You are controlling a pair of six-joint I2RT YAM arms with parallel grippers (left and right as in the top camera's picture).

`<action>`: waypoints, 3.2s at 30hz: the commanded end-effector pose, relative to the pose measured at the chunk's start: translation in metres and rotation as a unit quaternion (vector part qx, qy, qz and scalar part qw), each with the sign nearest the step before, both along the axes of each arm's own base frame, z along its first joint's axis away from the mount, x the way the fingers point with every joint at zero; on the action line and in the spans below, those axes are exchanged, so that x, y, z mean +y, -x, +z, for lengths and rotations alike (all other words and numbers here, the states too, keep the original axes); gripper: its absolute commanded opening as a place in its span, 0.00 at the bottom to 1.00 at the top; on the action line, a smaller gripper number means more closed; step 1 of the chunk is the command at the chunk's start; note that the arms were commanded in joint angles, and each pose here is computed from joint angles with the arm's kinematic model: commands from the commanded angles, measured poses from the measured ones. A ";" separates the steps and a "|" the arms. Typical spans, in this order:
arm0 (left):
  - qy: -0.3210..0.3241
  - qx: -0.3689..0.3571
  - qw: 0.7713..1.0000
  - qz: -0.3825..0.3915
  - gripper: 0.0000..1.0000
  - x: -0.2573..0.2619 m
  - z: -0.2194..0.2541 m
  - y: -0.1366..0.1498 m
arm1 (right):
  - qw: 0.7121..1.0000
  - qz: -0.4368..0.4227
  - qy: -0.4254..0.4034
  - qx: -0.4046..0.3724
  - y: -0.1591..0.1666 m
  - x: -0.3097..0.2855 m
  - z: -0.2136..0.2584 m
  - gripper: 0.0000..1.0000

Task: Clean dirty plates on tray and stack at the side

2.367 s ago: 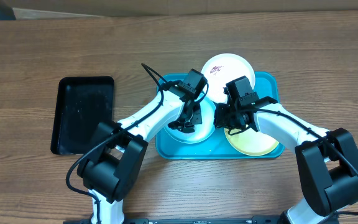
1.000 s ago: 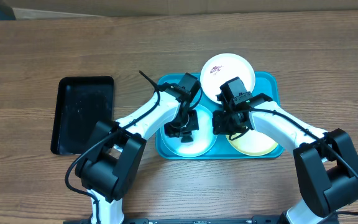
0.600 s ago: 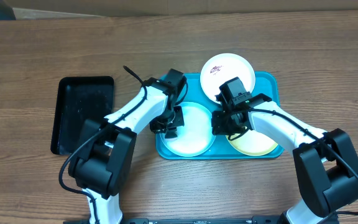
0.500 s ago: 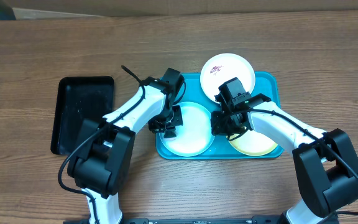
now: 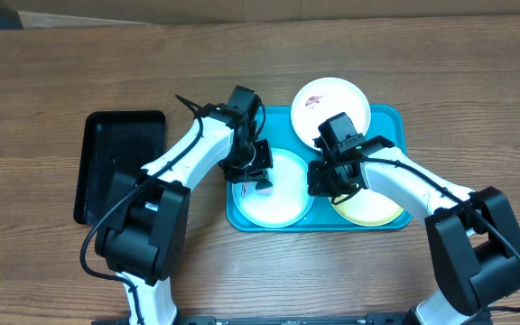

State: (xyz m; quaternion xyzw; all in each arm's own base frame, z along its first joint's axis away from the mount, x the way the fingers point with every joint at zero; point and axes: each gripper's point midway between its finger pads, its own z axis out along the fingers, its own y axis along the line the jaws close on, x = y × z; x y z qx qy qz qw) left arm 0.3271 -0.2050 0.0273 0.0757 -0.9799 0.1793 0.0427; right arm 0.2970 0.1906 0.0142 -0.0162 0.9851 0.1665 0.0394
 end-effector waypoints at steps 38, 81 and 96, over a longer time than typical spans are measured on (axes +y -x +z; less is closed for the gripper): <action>-0.078 0.041 0.996 0.001 0.33 0.008 -0.018 0.000 | 1.000 -0.006 0.009 -0.004 -0.005 -0.003 0.001 0.04; -0.129 0.041 0.991 -0.022 0.09 -0.004 -0.041 0.030 | 1.000 -0.006 0.008 -0.005 -0.006 -0.002 0.001 0.04; -0.150 0.059 0.987 0.004 0.75 0.043 -0.042 0.018 | 1.000 -0.006 0.009 -0.004 -0.005 -0.003 0.001 0.04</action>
